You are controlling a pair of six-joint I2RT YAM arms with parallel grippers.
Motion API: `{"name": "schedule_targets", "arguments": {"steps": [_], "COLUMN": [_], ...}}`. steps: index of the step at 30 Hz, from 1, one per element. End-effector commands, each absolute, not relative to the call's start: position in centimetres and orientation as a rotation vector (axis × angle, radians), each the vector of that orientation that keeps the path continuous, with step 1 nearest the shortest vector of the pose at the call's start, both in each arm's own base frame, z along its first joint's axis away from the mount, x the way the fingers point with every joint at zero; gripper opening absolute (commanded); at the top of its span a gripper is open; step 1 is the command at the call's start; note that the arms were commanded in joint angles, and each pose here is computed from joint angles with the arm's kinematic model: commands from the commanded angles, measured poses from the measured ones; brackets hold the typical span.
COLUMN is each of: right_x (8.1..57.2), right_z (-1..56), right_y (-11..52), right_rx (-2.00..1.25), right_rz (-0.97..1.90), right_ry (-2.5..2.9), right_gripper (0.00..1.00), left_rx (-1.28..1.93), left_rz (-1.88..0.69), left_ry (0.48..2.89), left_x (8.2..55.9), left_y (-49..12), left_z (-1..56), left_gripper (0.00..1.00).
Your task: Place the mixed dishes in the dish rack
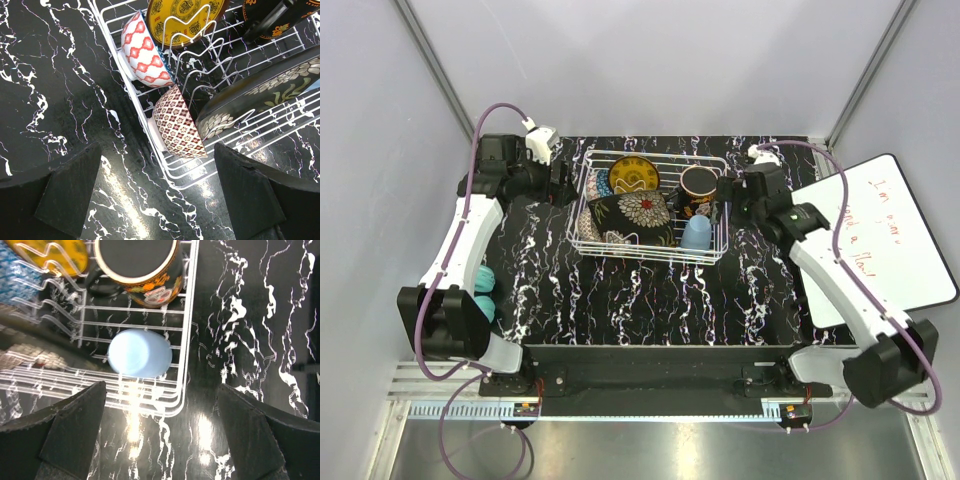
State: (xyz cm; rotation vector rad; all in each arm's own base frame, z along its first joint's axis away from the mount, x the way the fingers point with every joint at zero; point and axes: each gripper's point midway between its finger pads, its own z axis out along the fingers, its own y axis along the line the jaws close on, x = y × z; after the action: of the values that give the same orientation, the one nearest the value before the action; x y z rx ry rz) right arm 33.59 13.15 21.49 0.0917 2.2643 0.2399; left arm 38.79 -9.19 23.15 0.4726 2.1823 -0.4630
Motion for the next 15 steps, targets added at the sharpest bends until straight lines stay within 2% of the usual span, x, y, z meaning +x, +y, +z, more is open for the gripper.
{"name": "schedule_targets", "arguments": {"steps": [1, 6, 15], "right_x": [31.0, 28.5, 28.1], "right_z": [25.4, 26.4, 27.2], "right_y": [13.8, 13.7, 13.5], "right_rx": [0.064, 0.050, 0.037], "right_rz": [0.351, 0.417, 0.432], "right_ry": [2.244, 2.230, 2.198], "right_gripper": [1.00, 1.00, 1.00], "left_rx": [0.491, 0.483, 0.478], "left_rz": [-0.456, -0.470, -0.454], "left_ry": [2.095, 2.091, 2.084], "left_x": [39.6, 39.2, 38.7], "left_y": [-9.3, -9.5, -9.3], "left_z": [25.1, 25.4, 25.8], "left_gripper": [0.99, 0.99, 0.99]}}
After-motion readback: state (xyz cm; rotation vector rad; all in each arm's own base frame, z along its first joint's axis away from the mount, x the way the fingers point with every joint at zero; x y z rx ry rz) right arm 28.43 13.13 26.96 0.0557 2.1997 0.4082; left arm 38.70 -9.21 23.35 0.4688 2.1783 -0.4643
